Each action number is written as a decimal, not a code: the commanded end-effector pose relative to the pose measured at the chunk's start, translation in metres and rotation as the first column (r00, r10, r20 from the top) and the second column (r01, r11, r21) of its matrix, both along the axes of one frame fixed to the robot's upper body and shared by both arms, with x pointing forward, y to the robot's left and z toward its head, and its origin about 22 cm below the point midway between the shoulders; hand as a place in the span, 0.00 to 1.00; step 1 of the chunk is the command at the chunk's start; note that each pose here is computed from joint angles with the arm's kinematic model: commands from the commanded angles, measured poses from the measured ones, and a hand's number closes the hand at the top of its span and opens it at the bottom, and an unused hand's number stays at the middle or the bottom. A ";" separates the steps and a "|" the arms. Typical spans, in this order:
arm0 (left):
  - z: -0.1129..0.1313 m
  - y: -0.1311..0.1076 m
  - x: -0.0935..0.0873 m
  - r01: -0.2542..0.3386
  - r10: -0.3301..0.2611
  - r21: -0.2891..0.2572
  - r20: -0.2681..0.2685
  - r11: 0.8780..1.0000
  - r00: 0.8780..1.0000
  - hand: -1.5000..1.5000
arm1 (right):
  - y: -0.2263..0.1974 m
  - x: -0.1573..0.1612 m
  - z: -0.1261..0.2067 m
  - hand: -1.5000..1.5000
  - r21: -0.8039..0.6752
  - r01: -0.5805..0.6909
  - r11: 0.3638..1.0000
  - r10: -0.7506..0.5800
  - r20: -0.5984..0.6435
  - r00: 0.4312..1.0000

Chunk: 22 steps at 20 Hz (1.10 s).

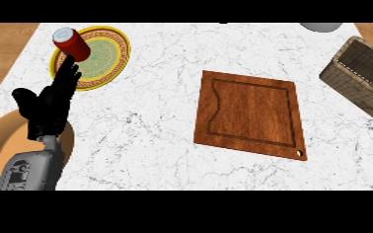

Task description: Pick the cupcake from the cutting board and place it in the basket

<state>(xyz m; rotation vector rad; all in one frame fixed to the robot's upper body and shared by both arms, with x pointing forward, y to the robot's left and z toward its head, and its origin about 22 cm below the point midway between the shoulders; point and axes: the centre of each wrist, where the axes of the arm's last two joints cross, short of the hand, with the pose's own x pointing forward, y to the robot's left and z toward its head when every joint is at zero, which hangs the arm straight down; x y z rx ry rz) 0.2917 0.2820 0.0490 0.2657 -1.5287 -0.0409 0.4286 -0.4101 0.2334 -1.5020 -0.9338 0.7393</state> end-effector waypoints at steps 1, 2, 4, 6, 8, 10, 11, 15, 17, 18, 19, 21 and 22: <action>0.005 0.010 -0.004 0.014 -0.014 -0.014 -0.006 1.000 1.000 0.50 | -0.013 -0.005 -0.011 1.00 -0.021 0.004 1.000 -0.004 -0.021 1.000; -0.014 0.007 -0.004 0.003 -0.003 -0.004 -0.002 1.000 1.000 0.50 | 0.000 0.001 0.003 1.00 -0.030 0.012 0.999 -0.013 -0.036 0.999; -0.006 0.018 -0.006 0.009 -0.009 0.023 0.002 1.000 1.000 0.50 | -0.010 -0.003 -0.018 1.00 -0.038 0.044 0.998 -0.046 -0.047 0.998; 0.006 0.013 -0.001 0.018 -0.018 -0.009 0.004 1.000 1.000 0.50 | -0.002 0.000 -0.024 1.00 -0.063 0.023 0.998 -0.028 -0.084 0.996; 0.002 0.007 0.012 0.010 -0.010 0.000 0.009 1.000 1.000 0.50 | 0.000 0.001 -0.036 1.00 -0.058 0.028 0.998 -0.031 -0.058 0.998; 0.011 -0.008 -0.003 -0.019 0.019 -0.015 -0.004 1.000 1.000 0.50 | -0.006 -0.002 -0.025 1.00 -0.066 0.029 0.997 -0.035 -0.095 0.995; -0.005 -0.004 0.011 -0.010 0.010 0.010 -0.010 1.000 1.000 0.50 | -0.008 -0.004 -0.033 1.00 -0.071 0.017 0.997 -0.023 -0.091 0.996; -0.005 0.014 0.000 0.014 -0.014 0.007 0.006 1.000 1.000 0.50 | -0.035 -0.017 -0.032 1.00 -0.042 0.034 0.999 -0.039 -0.129 0.991; -0.011 -0.004 0.008 0.028 -0.028 -0.006 0.010 1.000 1.000 0.50 | 0.002 0.002 -0.052 1.00 -0.012 0.023 1.000 -0.024 -0.140 0.990; -0.003 0.008 0.003 0.005 -0.005 0.000 0.020 1.000 1.000 0.50 | -0.029 -0.012 -0.028 1.00 -0.003 0.044 0.999 -0.043 -0.162 0.986; 0.002 0.001 0.009 0.000 0.000 0.010 -0.019 1.000 1.000 0.50 | -0.024 -0.011 -0.040 1.00 -0.013 0.033 0.999 -0.034 -0.157 0.987; -0.010 0.008 0.013 0.006 -0.006 0.018 0.000 1.000 1.000 0.50 | -0.015 -0.005 -0.037 1.00 0.003 0.031 1.000 -0.030 -0.174 0.984; -0.005 0.001 -0.004 0.010 -0.010 0.015 0.002 1.000 1.000 0.50 | -0.020 -0.009 -0.046 1.00 0.009 0.038 0.999 -0.036 -0.176 0.984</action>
